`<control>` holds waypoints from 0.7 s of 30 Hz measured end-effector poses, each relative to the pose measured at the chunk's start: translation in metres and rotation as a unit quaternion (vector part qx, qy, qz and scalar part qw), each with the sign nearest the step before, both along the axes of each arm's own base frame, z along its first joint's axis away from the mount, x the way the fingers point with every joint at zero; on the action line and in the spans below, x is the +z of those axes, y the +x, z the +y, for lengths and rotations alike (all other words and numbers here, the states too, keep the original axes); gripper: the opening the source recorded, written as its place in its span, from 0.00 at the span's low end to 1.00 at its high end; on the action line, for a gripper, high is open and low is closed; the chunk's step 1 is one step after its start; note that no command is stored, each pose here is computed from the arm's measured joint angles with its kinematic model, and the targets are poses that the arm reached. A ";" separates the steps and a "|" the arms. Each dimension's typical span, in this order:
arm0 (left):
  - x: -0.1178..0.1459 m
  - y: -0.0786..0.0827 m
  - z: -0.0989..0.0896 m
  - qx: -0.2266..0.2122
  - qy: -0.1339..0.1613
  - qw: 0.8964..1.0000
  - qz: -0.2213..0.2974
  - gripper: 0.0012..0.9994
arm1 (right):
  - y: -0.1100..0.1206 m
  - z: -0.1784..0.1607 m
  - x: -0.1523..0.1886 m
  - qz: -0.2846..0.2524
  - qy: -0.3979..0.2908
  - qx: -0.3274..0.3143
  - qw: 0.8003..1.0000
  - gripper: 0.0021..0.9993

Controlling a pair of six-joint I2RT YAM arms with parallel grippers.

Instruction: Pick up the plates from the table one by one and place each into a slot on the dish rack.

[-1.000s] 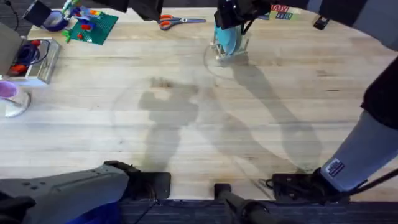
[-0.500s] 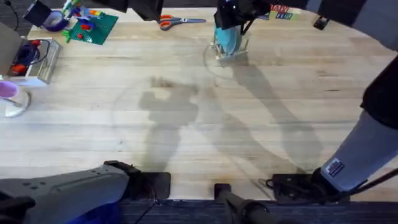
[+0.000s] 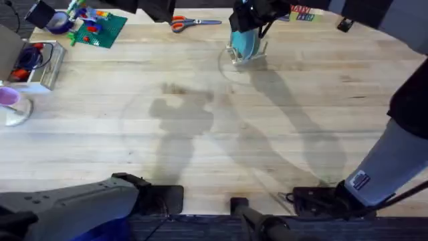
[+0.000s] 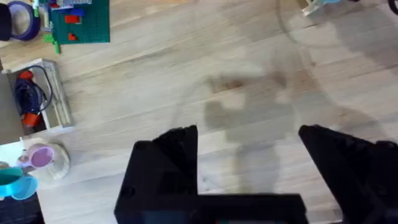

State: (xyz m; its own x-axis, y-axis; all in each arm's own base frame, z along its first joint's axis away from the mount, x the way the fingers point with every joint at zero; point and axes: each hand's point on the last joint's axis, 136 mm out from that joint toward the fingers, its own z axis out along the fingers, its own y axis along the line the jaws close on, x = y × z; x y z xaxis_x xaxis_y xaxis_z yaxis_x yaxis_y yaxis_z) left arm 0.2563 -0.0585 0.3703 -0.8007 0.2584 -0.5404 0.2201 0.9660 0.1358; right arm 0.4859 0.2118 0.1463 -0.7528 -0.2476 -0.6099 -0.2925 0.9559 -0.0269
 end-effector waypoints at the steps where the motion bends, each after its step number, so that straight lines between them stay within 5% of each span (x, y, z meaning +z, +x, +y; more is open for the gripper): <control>1: 0.000 0.000 0.000 0.000 0.000 1.000 0.000 0.99 | 0.000 0.000 0.000 0.000 0.000 0.000 1.000 0.15; 21: 0.001 0.001 0.000 0.000 -0.001 1.000 -0.002 0.99 | 0.000 0.000 0.000 -0.002 -0.008 0.011 1.000 0.25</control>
State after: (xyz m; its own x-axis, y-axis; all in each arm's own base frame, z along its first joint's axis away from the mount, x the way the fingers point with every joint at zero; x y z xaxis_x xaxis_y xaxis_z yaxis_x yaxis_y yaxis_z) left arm 0.2573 -0.0588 0.3710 -0.7981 0.2575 -0.5447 0.2192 0.9662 0.1356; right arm 0.4857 0.2122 0.1459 -0.7448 -0.2745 -0.6083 -0.3138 0.9485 -0.0438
